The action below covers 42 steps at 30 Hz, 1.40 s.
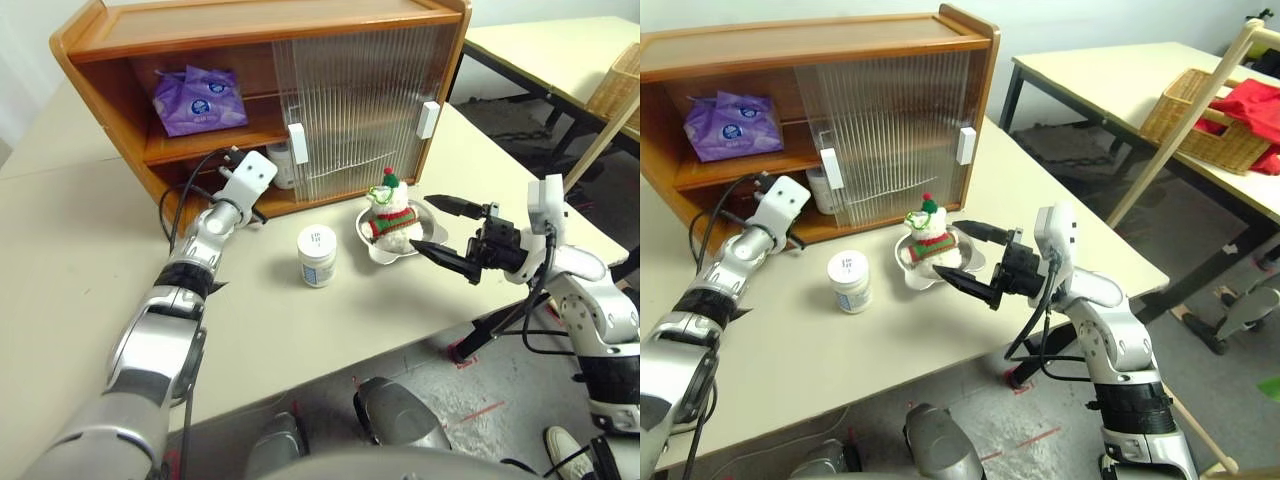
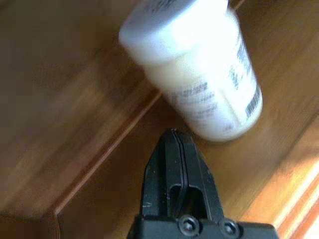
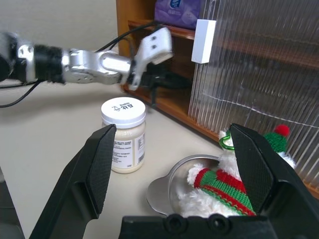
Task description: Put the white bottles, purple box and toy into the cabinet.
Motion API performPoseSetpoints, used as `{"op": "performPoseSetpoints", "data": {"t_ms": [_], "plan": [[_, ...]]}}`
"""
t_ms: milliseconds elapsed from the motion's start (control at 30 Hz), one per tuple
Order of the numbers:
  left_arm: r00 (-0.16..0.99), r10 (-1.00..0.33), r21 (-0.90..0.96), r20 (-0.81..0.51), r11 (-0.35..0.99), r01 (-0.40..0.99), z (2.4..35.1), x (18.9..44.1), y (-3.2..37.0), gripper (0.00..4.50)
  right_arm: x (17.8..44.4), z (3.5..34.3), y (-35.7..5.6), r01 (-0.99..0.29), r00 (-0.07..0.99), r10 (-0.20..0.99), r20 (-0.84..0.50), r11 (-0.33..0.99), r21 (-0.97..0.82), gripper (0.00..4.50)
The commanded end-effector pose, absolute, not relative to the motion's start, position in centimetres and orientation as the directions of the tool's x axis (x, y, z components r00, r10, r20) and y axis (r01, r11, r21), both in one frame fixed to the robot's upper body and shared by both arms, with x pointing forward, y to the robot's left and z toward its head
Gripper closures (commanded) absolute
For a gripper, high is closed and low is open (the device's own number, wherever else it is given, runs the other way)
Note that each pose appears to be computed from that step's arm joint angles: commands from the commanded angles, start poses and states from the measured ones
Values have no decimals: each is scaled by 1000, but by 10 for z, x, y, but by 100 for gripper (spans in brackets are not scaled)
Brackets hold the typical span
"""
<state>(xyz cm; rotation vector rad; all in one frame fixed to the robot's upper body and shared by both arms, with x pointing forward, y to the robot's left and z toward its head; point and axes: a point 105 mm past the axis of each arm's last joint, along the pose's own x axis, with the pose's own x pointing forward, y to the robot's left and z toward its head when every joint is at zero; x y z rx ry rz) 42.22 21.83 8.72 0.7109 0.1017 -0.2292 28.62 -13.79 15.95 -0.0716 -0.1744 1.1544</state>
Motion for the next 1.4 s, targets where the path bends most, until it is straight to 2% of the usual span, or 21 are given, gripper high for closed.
{"op": "performPoseSetpoints", "data": {"t_ms": [33,67,167,200,367,467,500,600,700,967,1200,1400], "plan": [[962,-214,520,-169,810,271,88,403,221,447,287,161,-139,-909,375,922,101,387,-158,0],[961,-231,469,-152,839,276,90,397,221,407,286,162,-139,-913,366,925,103,378,-155,0],[959,-270,313,-83,907,283,106,383,222,328,284,164,-140,-928,332,936,115,346,-140,0],[943,-323,282,-78,900,332,110,376,219,291,282,166,-140,-936,310,943,122,325,-137,0],[849,-521,135,-88,838,529,116,347,209,123,281,170,-140,-959,236,966,106,249,-134,0],[752,-655,11,-67,754,657,117,325,202,18,283,171,-141,-963,218,972,89,229,-141,0],[707,-703,-22,-76,710,703,114,314,200,2,284,171,-142,-964,215,973,82,225,-143,0],[585,-801,-67,-127,596,801,103,281,198,2,285,171,-142,-965,206,976,72,215,-148,0],[530,-827,-52,-188,547,835,92,269,196,2,285,171,-141,-967,202,977,70,210,-147,0],[461,-854,-35,-240,482,875,66,271,169,2,288,168,-137,-970,194,980,53,199,-141,0],[452,-855,7,-253,465,885,57,286,143,2,291,169,-136,-969,196,979,59,202,-143,0],[437,-857,20,-274,449,893,45,288,128,2,291,169,-134,-967,204,977,67,211,-145,0]]}}
